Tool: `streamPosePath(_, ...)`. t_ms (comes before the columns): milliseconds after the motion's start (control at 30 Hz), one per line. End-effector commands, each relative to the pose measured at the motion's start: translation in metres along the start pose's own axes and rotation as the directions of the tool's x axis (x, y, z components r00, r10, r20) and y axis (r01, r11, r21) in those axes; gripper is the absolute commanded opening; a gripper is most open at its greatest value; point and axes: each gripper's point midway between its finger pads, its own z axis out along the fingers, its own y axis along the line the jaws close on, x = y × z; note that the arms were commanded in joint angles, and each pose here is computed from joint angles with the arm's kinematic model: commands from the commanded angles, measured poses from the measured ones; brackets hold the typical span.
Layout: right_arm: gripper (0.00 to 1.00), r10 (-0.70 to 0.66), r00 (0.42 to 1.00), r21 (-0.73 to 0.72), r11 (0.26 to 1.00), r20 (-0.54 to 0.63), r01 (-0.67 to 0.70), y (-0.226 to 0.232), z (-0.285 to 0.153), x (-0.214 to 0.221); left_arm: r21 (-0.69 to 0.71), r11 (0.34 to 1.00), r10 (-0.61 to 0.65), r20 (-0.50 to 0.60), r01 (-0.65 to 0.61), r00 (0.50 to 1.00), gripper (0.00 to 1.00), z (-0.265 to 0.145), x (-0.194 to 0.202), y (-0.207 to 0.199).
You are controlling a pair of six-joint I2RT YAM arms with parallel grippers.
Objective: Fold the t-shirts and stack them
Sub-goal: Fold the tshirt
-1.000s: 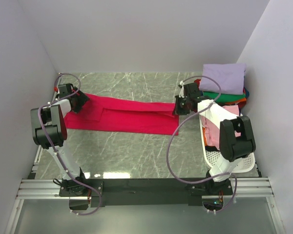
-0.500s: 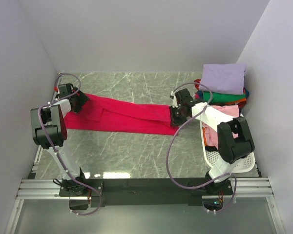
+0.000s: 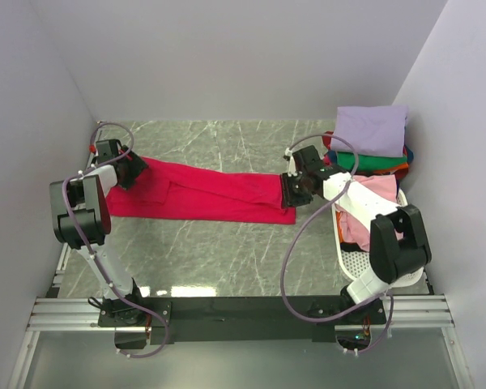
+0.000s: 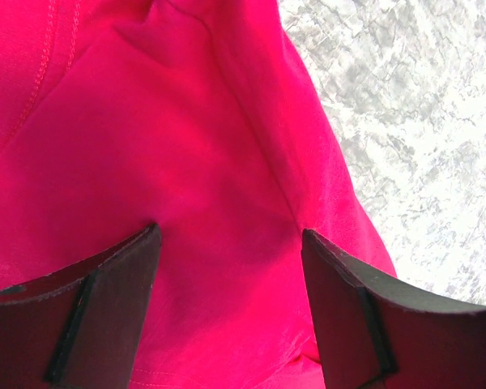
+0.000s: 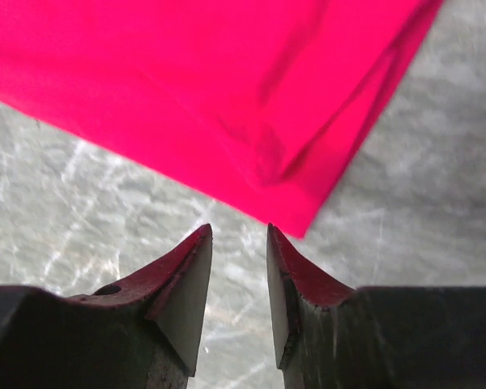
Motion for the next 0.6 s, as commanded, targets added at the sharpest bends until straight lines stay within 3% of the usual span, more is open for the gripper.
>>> streamPosePath(0, 0.41, -0.007, 0.996, -0.046, 0.999, 0.087, 0.011, 0.012, 0.012, -0.037, -0.014, 1.000, 0.014, 0.004, -0.014, 1.000, 0.77, -0.010, -0.002, 0.004)
streamPosePath(267, 0.42, -0.068, 0.995, -0.049, 0.996, 0.075, 0.072, 0.009, 0.044, -0.051, -0.011, 1.000, 0.016, -0.005, -0.016, 1.000, 0.77, -0.008, -0.001, 0.004)
streamPosePath(567, 0.42, -0.116, 0.993, -0.071, 0.991, 0.016, 0.117, 0.006, 0.060, -0.033, -0.007, 1.000, 0.019, -0.012, -0.019, 1.000, 0.77, -0.006, 0.001, 0.004)
